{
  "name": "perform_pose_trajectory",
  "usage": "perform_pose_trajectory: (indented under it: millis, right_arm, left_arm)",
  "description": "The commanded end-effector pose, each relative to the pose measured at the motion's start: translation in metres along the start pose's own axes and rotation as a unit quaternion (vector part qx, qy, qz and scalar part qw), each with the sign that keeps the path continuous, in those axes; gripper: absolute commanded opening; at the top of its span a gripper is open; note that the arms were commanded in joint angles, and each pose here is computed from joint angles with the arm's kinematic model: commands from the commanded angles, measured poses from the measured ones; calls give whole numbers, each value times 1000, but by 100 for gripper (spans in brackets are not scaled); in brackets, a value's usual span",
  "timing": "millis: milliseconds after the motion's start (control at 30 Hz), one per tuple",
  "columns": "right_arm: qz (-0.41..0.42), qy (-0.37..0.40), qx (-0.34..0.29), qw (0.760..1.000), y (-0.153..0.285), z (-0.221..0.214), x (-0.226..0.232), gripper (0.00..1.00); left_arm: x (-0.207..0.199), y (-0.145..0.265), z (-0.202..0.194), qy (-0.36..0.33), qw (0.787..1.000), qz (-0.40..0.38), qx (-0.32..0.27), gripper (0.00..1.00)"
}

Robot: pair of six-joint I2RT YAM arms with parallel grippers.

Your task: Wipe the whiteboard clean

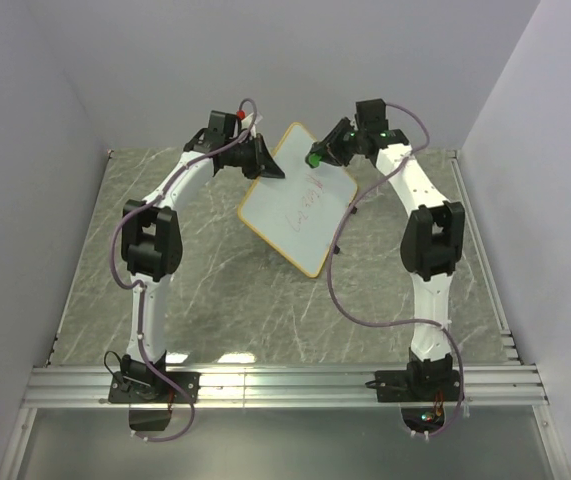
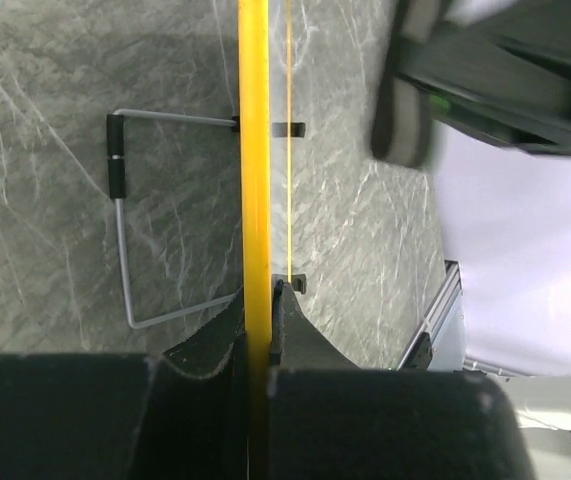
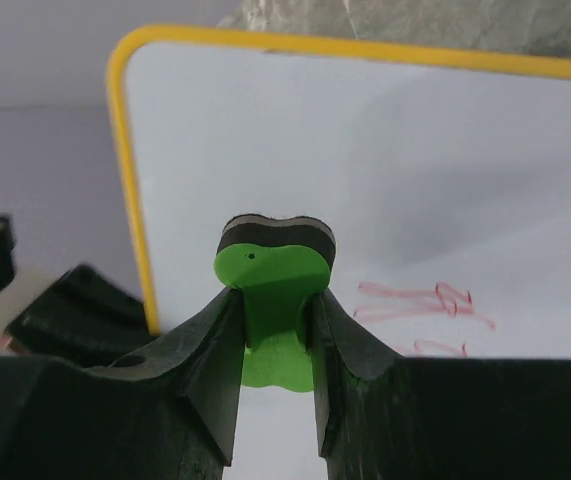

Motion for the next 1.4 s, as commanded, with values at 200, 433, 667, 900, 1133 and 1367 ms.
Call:
perform_pose_trajectory:
  millis: [200, 433, 667, 900, 1133, 1367]
  right_arm:
    - [-24, -42, 60, 997, -47, -36, -8, 0]
    - [-70, -4, 125, 990, -43, -95, -23, 0]
    - [-48, 31, 179, 982, -20, -172, -6, 0]
    - [-43, 56, 221, 973, -5, -224, 7, 0]
    - [-74, 52, 189, 978, -20, -191, -2, 0]
    - [-149, -11, 127, 981, -37, -107, -40, 0]
  left_arm:
    - [11, 3, -27, -41, 995, 88, 29, 0]
    - [11, 3, -29, -43, 994, 94, 31, 0]
    - [17, -2, -27, -39, 994, 100, 32, 0]
    - [20, -4, -26, -36, 993, 103, 31, 0]
    - [17, -1, -29, -37, 994, 101, 34, 0]
    - [14, 2, -34, -39, 993, 106, 39, 0]
Point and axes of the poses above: each gripper's point midway between its finger pads, its own y axis back along the fingers, its own x axis along the line the jaws close on, z = x × y, the point moved 6 cm from there along y, back along the fingers, and after that the axes turned 10 degrees about y, right-handed, at the moved point
